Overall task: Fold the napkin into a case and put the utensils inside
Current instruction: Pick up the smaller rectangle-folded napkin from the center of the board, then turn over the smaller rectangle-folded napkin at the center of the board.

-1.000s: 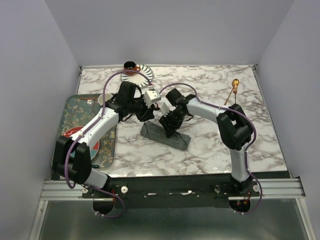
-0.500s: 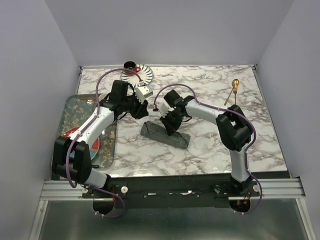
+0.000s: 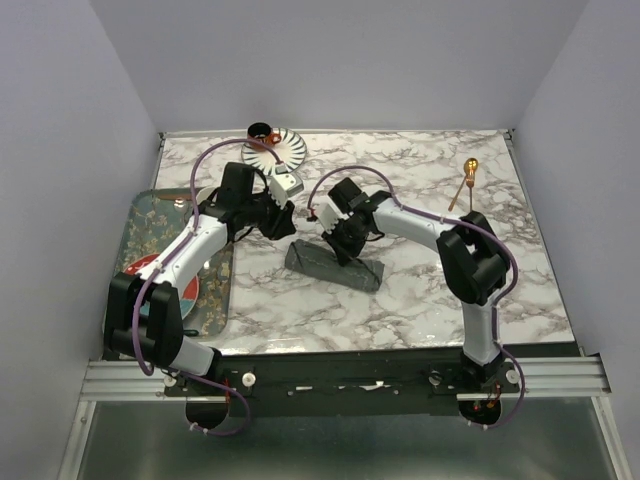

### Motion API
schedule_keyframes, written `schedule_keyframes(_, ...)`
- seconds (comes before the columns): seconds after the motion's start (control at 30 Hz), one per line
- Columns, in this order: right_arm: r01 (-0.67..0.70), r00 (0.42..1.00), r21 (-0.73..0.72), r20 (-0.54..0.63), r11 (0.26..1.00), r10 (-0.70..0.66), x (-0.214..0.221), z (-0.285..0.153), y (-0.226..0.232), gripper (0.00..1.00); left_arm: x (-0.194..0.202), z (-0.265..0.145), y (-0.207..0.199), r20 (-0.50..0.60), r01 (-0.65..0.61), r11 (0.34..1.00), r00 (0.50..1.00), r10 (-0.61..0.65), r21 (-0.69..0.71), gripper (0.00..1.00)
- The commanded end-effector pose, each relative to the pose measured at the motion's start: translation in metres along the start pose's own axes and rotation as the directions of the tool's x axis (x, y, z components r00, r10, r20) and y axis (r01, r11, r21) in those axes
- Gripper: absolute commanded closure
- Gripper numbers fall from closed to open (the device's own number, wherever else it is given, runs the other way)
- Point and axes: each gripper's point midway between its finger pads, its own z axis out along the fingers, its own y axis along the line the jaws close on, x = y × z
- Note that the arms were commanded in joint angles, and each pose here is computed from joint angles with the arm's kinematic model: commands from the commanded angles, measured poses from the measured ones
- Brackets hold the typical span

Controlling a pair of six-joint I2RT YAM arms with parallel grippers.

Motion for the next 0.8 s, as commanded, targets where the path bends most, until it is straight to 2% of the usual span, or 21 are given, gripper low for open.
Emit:
schedule_keyframes(0.0,0.098,0.994,0.204,0.037,0.974,-0.108,-0.015,-0.026,-0.031,0.99,-0.007,-0.008,0.006,0.04,0.036,0.999,0.999,-0.035,-0.015,0.58)
schedule_keyframes(0.27,0.113,0.976,0.439,0.121,0.892,-0.183,-0.043,-0.058,-0.067,0.99,-0.008,-0.015,0.018,0.048,0.063,0.997,0.997,-0.061,-0.044,0.59)
schedule_keyframes(0.47,0.137,0.958,0.575,0.132,0.806,-0.257,-0.052,-0.07,-0.087,0.99,-0.007,-0.019,0.025,0.045,0.06,0.996,0.997,-0.058,-0.061,0.58)
schedule_keyframes(0.77,0.211,0.925,0.664,0.102,0.717,-0.367,-0.055,-0.068,-0.081,0.99,0.0,-0.022,0.028,0.036,0.071,0.995,0.997,-0.068,-0.068,0.58)
